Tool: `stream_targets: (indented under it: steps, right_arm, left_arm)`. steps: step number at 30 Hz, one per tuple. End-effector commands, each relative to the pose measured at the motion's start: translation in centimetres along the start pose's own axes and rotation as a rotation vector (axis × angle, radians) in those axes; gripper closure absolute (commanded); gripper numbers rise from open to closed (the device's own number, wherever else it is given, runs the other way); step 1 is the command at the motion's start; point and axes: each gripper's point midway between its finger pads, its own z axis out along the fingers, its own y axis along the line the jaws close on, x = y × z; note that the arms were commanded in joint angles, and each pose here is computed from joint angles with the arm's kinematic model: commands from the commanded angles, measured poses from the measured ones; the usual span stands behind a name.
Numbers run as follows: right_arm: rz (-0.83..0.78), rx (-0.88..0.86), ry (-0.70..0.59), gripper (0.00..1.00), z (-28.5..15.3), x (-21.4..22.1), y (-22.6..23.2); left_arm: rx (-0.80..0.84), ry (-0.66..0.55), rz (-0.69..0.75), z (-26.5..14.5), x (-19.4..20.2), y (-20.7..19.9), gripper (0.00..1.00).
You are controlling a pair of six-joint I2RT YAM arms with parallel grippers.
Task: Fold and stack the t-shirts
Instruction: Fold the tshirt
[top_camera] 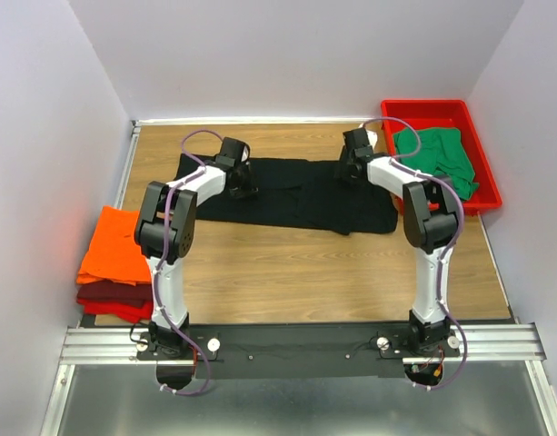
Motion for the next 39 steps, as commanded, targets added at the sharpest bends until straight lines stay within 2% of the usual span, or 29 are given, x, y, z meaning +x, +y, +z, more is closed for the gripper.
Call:
stream_targets:
  steps: [1,2,3,4,6,7,9,10,14,19,22,24,26,28,30,32,33,37,39]
  right_arm:
    - [-0.033,-0.011,0.089,0.42,3.3,1.7,0.1]
    - [-0.034,-0.026,0.065,0.42,3.6,0.2,1.0]
    - [-0.05,-0.012,0.092,0.42,4.3,1.2,0.4]
    - [-0.051,-0.025,0.058,0.42,4.4,-0.7,1.1]
    - [-0.067,-0.029,0.077,0.41,6.0,-0.6,1.3]
    - [-0.079,-0.061,0.044,0.4,6.2,-2.3,2.3]
    - [-0.102,-0.066,0.073,0.39,8.0,-1.4,2.6]
    - [-0.111,-0.114,0.038,0.39,7.8,-3.3,4.1]
    - [-0.135,-0.191,0.046,0.38,9.2,-3.8,6.0]
    - [-0.143,-0.311,0.067,0.36,9.5,-3.6,8.6]
    - [-0.176,-0.369,0.06,0.28,8.6,-3.8,10.2]
    - [-0.193,-0.355,0.048,0.23,7.8,-4.3,10.0]
    - [-0.203,-0.323,0.007,0.14,6.6,-5.8,9.6]
    - [-0.198,-0.316,-0.042,0.1,3.8,-8.2,9.6]
    - [-0.177,-0.301,-0.115,0.09,0.2,-11.3,9.5]
    - [-0.15,-0.25,-0.113,0.09,-0.7,-11.0,8.2]
    - [-0.135,-0.228,-0.145,0.09,-2.6,-12.2,7.7]
    - [-0.077,-0.152,-0.091,0.1,-3.7,-9.5,5.1]
    - [-0.084,-0.107,-0.033,0.11,-2.9,-6.6,3.5]
  left_arm:
    - [-0.093,0.121,-0.056,1.3,5.9,3.0,0.71]
    - [-0.085,0.121,-0.064,0.9,6.2,2.7,0.71]
    - [-0.085,0.127,-0.06,0.7,6.7,2.7,0.71]
    - [-0.083,0.149,-0.064,0.6,8.0,2.7,0.71]
    - [-0.054,0.15,-0.042,-0.2,9.2,0.9,0.71]
    - [-0.037,0.175,-0.046,-0.4,10.7,0.2,0.71]
    - [0.015,0.205,-0.002,-1.0,12.9,-2.5,0.71]
    - [0.036,0.232,-0.005,-1.2,14.2,-3.4,0.71]
    - [0.169,0.308,0.065,-2.1,18.3,-9.0,0.71]
    - [0.311,0.35,0.144,-3.3,20.0,-14.6,0.71]
    - [0.36,0.313,0.178,-4.4,18.5,-16.3,0.7]
    - [0.316,0.23,0.226,-4.6,16.2,-15.7,0.69]
    - [0.254,0.167,0.239,-5.0,13.8,-14.5,0.69]
    - [0.128,0.09,0.269,-5.3,11.8,-12.2,0.68]
    - [0.064,0.035,0.28,-6.2,10.8,-10.9,0.68]
    - [0.001,0.013,0.283,-6.3,11.4,-8.8,0.68]
    - [-0.007,-0.011,0.283,-6.9,11.1,-8.5,0.69]
    - [-0.055,0.027,0.287,-6.4,13.6,-5.7,0.69]
    - [-0.053,0.043,0.279,-6.3,14.6,-5.1,0.69]
